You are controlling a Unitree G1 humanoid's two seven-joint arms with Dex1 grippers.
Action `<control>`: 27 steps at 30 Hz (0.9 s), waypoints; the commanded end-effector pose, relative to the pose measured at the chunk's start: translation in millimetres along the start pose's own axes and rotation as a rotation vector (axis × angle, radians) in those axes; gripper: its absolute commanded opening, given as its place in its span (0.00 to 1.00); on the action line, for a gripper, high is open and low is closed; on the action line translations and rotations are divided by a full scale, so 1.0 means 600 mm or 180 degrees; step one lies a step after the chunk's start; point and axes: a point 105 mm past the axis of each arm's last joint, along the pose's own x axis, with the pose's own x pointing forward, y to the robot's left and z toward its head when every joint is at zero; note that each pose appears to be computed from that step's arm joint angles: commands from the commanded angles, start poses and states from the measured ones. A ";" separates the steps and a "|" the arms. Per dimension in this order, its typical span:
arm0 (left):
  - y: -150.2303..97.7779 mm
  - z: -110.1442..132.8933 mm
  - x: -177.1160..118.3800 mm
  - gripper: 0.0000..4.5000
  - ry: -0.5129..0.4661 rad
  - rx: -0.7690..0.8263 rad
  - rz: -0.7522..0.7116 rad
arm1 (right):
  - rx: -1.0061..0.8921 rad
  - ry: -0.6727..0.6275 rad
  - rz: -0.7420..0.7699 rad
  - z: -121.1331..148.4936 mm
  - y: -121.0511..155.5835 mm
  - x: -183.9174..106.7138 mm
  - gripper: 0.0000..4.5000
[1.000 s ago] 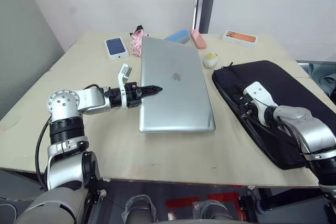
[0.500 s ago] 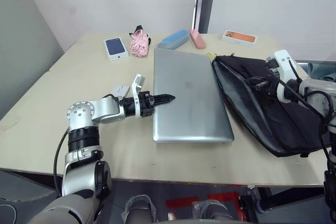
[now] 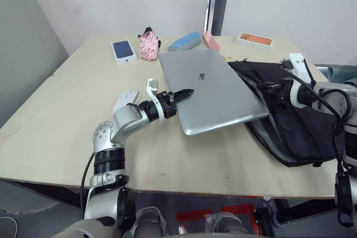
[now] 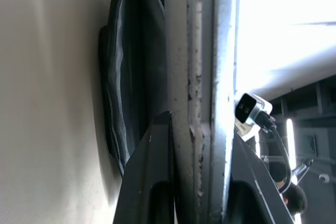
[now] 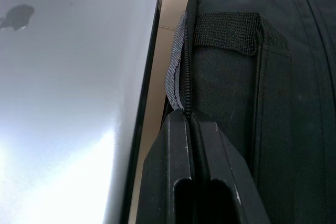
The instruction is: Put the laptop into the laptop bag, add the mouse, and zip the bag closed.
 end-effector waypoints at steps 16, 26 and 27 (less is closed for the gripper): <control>-0.025 -0.056 0.004 0.07 0.0597 0.0294 -0.0294 | -0.0075 -0.0248 0.0081 0.030 0.018 -0.009 0.01; -0.029 -0.047 0.039 0.07 0.0537 0.0024 -0.0295 | 0.0010 -0.0296 0.0213 0.034 0.045 -0.004 0.01; -0.032 -0.040 0.045 0.07 0.0491 -0.0002 -0.0293 | 0.0073 -0.0308 0.0256 0.031 0.053 -0.004 0.01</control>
